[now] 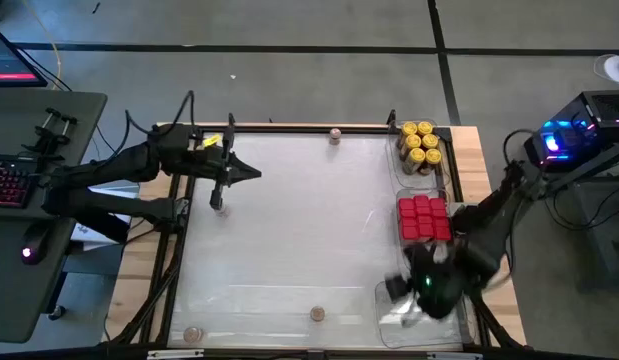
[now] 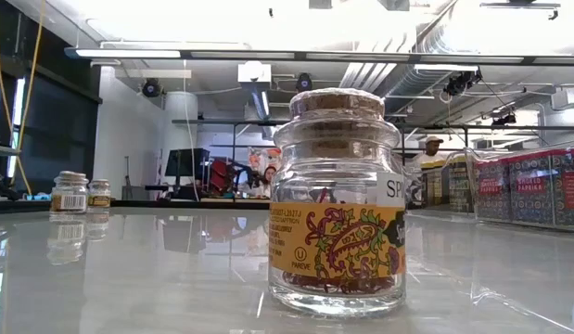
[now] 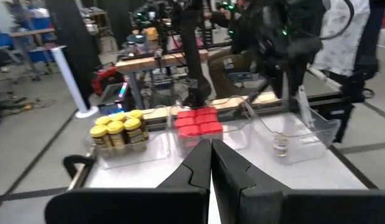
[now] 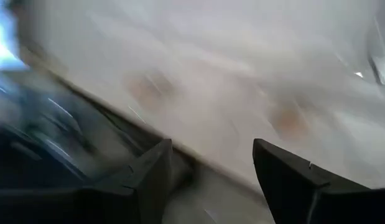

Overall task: Sort spices by type
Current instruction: Put the brown seasoning bottle into the bottom transparent bin

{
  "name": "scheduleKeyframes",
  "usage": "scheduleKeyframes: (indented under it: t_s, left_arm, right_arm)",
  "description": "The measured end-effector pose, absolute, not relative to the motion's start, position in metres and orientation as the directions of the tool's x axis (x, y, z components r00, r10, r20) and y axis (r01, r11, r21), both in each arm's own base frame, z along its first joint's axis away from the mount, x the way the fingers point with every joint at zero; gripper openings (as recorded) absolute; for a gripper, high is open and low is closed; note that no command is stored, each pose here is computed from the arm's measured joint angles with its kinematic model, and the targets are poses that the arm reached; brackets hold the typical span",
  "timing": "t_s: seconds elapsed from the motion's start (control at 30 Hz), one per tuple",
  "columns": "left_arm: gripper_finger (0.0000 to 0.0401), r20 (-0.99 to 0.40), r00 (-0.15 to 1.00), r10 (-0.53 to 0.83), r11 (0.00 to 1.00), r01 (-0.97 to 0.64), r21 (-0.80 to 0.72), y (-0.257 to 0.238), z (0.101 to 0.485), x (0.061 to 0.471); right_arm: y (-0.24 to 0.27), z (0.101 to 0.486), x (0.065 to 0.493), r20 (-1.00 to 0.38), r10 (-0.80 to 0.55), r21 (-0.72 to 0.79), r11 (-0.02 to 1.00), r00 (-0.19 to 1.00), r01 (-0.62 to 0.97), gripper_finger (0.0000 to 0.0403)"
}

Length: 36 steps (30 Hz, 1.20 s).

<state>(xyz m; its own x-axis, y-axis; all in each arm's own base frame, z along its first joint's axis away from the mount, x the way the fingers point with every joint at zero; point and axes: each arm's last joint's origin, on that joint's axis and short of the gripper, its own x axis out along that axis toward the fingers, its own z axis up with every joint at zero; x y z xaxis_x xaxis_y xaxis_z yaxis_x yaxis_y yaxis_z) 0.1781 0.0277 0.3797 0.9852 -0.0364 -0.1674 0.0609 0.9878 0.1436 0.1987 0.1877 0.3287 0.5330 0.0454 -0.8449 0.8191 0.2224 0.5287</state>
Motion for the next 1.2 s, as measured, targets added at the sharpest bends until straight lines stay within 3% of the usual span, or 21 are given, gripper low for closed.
scheduleKeyframes:
  t_s: [0.1, 0.23, 0.5, 0.67, 0.83, 1.1, 1.2]
  left_arm:
    - [0.0000, -0.174, 0.985, -0.002, 0.988, 0.028, 0.149, 0.027, 0.381, 0.168]
    - [0.0000, -0.177, 0.983, 0.041, 0.990, -0.016, 0.143, 0.025, 0.384, 0.153]
    - [0.0000, -0.121, 0.991, 0.054, 0.993, -0.041, 0.107, 0.021, 0.391, 0.129]
    - [0.0000, -0.105, 0.993, 0.054, 0.993, -0.042, 0.112, 0.020, 0.393, 0.123]
    - [0.0000, -0.113, 0.992, 0.054, 0.992, -0.040, 0.119, 0.020, 0.392, 0.124]
    - [0.0000, -0.146, 0.964, 0.221, 0.975, -0.220, 0.026, 0.026, 0.389, 0.132]
    - [0.0000, -0.151, 0.953, 0.262, 0.963, -0.268, -0.026, 0.028, 0.388, 0.135]
  right_arm:
    - [0.146, 0.341, 0.222, -0.767, -0.141, 0.586, 0.243, 0.626, 0.773, 0.0218]
    - [0.078, 0.334, 0.268, -0.788, -0.248, 0.473, 0.344, 0.564, 0.811, 0.0218]
    - [-0.097, 0.317, 0.307, -0.722, -0.533, 0.444, 0.133, 0.442, 0.886, 0.0216]
    - [-0.177, 0.293, 0.316, -0.695, -0.531, 0.530, 0.075, 0.484, 0.844, 0.0215]
    - [-0.226, 0.257, 0.324, -0.766, -0.491, 0.475, 0.004, 0.416, 0.880, 0.0215]
    - [-0.275, 0.237, 0.361, -0.822, -0.454, 0.296, 0.175, 0.343, 0.939, 0.0215]
    - [-0.288, 0.230, 0.370, -0.861, -0.442, 0.163, 0.226, 0.250, 0.960, 0.0215]
